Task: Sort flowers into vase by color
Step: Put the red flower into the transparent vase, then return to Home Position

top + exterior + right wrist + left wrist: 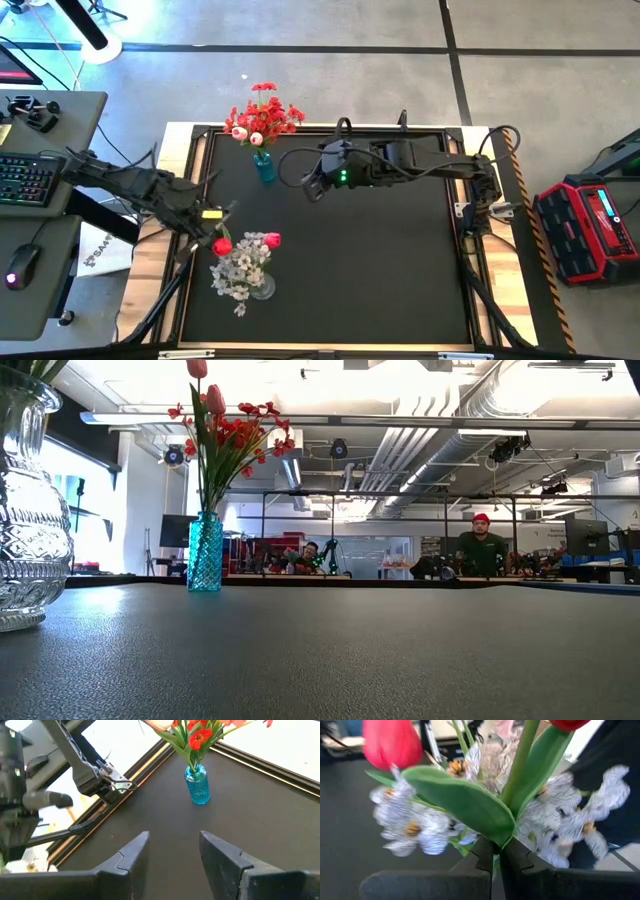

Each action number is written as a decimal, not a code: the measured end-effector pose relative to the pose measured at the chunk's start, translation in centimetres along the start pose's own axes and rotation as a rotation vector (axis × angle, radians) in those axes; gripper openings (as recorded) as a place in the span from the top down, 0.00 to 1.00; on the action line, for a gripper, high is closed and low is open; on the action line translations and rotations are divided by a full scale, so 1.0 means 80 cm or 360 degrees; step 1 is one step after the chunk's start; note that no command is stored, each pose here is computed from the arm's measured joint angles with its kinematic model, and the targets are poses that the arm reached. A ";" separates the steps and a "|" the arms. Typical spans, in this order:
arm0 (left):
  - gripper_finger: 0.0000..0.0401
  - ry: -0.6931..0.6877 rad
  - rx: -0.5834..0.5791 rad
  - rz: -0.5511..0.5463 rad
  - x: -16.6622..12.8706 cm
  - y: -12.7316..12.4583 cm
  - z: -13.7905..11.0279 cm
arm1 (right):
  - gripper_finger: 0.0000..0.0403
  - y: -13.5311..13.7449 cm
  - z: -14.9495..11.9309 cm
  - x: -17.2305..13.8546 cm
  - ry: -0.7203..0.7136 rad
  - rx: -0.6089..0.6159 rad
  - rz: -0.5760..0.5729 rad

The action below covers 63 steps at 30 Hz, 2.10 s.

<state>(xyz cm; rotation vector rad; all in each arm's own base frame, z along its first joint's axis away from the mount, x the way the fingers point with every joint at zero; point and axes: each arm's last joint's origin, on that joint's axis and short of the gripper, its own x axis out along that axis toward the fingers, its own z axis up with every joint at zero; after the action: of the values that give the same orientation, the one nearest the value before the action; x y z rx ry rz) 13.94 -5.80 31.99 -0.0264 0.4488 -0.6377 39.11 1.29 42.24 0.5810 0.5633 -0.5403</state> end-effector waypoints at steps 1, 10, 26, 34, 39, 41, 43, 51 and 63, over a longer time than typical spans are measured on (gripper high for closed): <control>1.00 0.0017 -0.0004 -0.0020 0.003 0.000 -0.001 | 0.61 0.000 0.001 0.000 -0.0004 0.0003 0.0003; 0.98 0.0172 0.0023 -0.0052 0.018 0.000 -0.009 | 0.61 -0.002 0.004 0.002 0.0023 0.0014 0.0045; 0.67 0.0154 -0.0086 -0.0044 0.013 -0.002 -0.009 | 0.61 -0.005 0.001 0.002 0.0076 0.0012 0.0018; 0.63 0.0138 -0.0139 -0.0024 -0.007 -0.007 -0.013 | 0.61 -0.004 -0.003 0.001 0.0111 0.0005 0.0023; 0.63 0.0140 -0.0213 -0.0002 -0.019 -0.010 -0.017 | 0.61 -0.002 -0.005 0.000 0.0122 -0.0007 0.0039; 0.63 0.0160 -0.0266 0.0041 -0.025 -0.011 -0.021 | 0.61 0.000 -0.005 0.000 0.0114 -0.0008 0.0051; 0.63 0.0180 -0.0287 0.0072 -0.031 -0.012 -0.025 | 0.61 0.002 -0.003 -0.001 0.0092 -0.0021 0.0083; 0.63 0.0150 -0.0389 0.0103 -0.044 -0.015 -0.029 | 0.61 0.015 0.008 -0.003 0.0011 -0.0068 0.0325; 0.63 0.0304 -0.0265 0.0282 -0.104 -0.030 -0.002 | 0.61 0.015 0.025 -0.027 -0.0038 -0.0094 0.0565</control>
<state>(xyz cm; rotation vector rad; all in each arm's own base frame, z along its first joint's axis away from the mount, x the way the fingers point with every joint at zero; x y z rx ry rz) 6.63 -2.92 35.54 -0.0834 0.6804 -0.4286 38.96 1.52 45.40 0.6017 0.4391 -0.1941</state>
